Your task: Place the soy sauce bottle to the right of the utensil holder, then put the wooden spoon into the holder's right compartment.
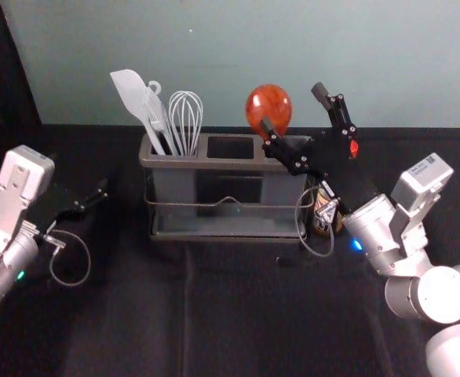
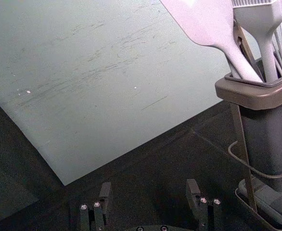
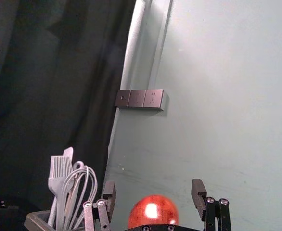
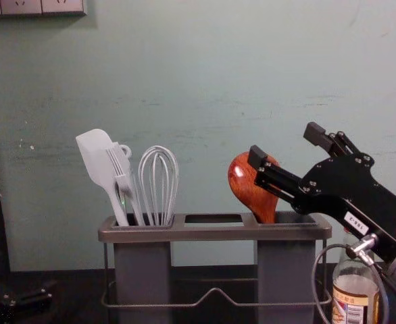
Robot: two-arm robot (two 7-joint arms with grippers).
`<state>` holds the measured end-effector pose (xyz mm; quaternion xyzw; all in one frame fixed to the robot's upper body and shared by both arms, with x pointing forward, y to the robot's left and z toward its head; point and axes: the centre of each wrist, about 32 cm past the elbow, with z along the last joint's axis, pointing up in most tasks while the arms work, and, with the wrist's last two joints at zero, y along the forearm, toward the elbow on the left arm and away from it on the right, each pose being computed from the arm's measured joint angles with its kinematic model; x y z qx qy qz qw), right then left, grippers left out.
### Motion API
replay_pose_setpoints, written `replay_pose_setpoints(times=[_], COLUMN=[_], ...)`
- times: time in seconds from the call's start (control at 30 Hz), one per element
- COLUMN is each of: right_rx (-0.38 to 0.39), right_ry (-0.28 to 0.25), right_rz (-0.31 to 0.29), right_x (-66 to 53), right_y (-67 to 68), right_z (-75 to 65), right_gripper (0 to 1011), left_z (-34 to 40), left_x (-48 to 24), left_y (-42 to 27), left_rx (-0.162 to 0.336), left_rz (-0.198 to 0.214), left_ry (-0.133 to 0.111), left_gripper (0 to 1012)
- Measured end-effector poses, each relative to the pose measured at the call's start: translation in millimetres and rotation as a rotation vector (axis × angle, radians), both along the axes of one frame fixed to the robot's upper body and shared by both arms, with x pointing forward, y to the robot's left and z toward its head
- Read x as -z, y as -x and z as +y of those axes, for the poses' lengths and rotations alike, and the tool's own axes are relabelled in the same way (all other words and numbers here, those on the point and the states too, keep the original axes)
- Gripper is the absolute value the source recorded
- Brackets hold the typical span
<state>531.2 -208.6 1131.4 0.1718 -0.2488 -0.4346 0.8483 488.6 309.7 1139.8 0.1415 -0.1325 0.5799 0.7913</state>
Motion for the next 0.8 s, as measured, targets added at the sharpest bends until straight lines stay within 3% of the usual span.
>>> replay_pose_setpoints(times=[0.27,0.53,0.77,0.8], right_rx=[0.007,0.031,0.139,0.172], right_ry=[-0.011,-0.014,0.074,0.104], right_rz=[-0.019,-0.046,0.023,0.059], right_x=[-4.9,-18.1,-37.9,-43.3], right_y=[7.3,25.3,50.6,56.1], right_z=[-2.2,-10.2,-29.5,-34.0], right_gripper=[1002,1002,1003,1002], left_z=[0.0,0.0,0.0,0.0], left_x=[0.0,0.0,0.0,0.0], left_y=[0.0,0.0,0.0,0.0], left_rx=[0.0,0.0,0.0,0.0], left_rz=[0.0,0.0,0.0,0.0], left_ry=[0.0,0.0,0.0,0.0], left_gripper=[1000,1000,1000,1000])
